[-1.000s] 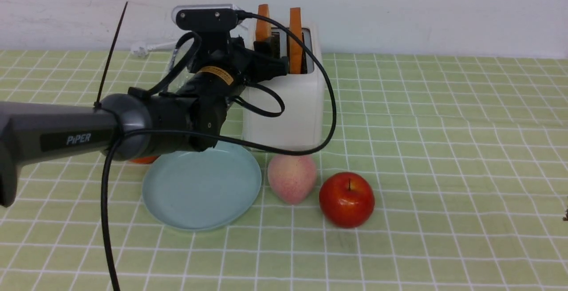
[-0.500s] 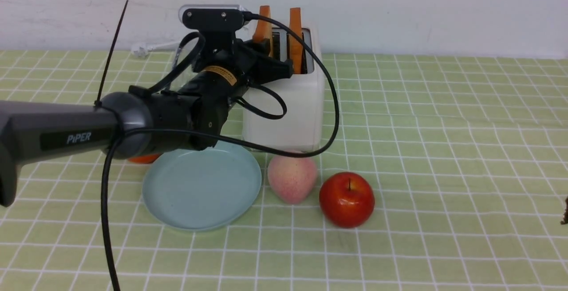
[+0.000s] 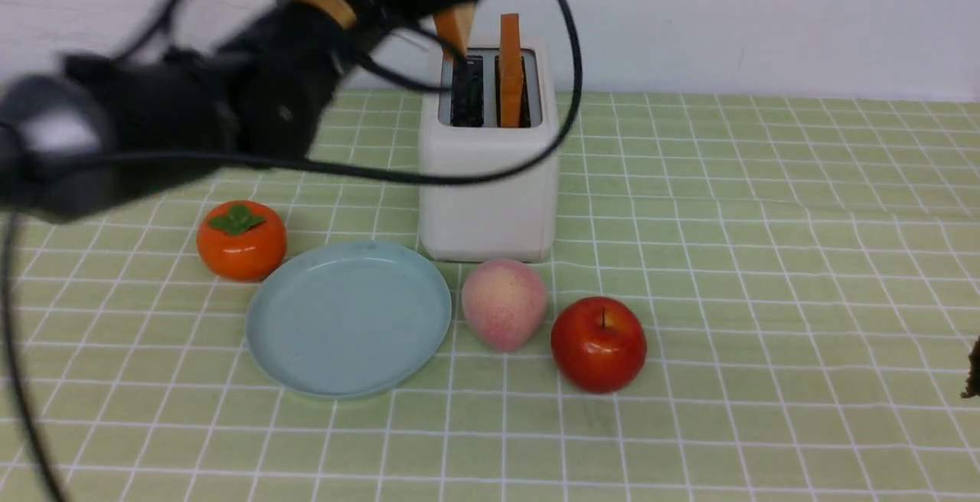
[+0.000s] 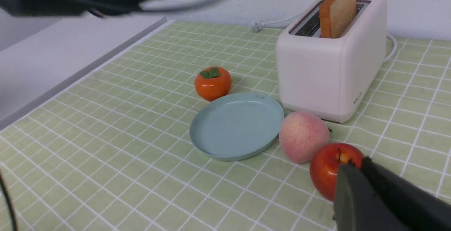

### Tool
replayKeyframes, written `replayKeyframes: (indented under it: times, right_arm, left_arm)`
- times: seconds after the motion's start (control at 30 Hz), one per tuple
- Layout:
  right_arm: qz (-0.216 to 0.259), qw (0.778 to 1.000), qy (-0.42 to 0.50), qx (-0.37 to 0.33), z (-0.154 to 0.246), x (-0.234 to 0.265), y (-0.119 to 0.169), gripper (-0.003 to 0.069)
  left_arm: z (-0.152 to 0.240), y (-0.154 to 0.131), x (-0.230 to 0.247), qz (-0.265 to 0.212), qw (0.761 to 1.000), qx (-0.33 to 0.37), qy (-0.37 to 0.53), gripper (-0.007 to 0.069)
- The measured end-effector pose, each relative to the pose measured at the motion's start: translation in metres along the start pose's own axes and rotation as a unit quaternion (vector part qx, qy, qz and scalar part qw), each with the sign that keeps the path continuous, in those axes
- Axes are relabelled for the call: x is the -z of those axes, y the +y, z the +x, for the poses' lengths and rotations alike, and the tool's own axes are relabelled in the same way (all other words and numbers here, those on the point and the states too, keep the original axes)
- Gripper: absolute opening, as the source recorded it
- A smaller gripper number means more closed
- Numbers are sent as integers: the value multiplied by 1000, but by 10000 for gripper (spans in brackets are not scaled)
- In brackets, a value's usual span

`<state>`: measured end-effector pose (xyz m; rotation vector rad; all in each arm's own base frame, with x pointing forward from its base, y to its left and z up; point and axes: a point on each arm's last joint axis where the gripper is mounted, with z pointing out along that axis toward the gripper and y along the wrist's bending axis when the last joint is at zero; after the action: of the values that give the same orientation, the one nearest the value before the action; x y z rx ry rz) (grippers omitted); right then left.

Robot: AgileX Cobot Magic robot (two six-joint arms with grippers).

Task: Take toasted bread from bread machine on green coffee tablecloth place on plate.
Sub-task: 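Reach for a toast slice standing in the toaster with the left gripper, then place the slice of bread on the plate with the left gripper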

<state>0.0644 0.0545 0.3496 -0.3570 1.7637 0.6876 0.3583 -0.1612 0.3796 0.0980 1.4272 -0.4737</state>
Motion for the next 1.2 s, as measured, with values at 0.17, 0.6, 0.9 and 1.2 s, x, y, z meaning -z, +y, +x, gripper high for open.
replayKeyframes:
  times: [0.17,0.6,0.9,1.2]
  right_arm:
    - [-14,1000,-4,-20,-1,0,3,-7]
    - [-38,998,33,-23,6,0,7,-7]
    - [-45,998,45,-23,8,1,8,-5]
    - [-55,996,72,-19,13,1,10,-2]
  left_arm:
    - [-46,-13,52,22,992,3,123,49]
    - [16,55,104,-56,914,74,395,49]
    - [74,68,69,-28,897,130,422,49]
    - [104,85,52,-73,899,134,410,49]
